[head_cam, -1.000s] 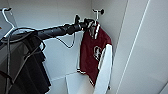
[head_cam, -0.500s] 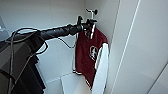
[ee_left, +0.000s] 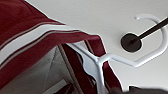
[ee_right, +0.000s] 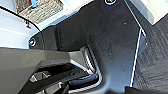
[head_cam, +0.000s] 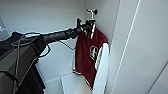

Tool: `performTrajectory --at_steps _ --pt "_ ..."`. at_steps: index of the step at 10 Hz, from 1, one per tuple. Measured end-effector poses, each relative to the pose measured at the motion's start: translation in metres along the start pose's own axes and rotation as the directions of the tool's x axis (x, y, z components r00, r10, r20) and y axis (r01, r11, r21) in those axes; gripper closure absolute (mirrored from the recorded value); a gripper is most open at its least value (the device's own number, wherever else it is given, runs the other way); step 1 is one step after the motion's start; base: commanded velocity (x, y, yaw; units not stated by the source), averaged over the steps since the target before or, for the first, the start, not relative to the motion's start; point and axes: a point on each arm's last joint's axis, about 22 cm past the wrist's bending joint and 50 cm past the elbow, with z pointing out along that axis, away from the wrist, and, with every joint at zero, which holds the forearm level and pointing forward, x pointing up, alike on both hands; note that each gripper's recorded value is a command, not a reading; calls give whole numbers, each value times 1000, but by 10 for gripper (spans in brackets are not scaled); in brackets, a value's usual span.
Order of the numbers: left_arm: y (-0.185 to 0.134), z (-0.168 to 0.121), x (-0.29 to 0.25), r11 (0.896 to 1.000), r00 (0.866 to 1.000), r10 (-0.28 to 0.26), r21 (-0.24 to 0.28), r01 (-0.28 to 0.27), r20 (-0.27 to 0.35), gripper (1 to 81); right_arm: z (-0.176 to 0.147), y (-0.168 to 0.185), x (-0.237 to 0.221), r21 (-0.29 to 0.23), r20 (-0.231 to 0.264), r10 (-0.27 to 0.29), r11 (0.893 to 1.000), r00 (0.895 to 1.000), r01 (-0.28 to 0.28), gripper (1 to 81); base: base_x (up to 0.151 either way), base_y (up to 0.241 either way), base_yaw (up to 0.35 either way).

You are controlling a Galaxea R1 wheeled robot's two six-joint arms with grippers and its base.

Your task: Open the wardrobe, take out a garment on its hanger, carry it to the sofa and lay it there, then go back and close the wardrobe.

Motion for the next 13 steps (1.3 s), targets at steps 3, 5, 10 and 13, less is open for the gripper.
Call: performTrajectory --at_steps 3,5,10,13 --pt "5 8 1 997 999 11 -72 -13 -34 10 1 -5 -8 7 8 6 1000 1000 -6 10 0 0 0" --pt "12 6 11 993 998 16 -113 -23 -62 10 1 -6 -10 6 11 7 1000 1000 -8 10 0 0 0" --pt "27 -9 25 977 995 7 -212 -28 -98 10 1 -8 -9 9 11 9 1000 1000 -9 10 0 0 0" --pt "29 -4 22 975 995 23 -220 -45 -101 10 1 -8 -10 9 11 10 1000 1000 -10 10 0 0 0"
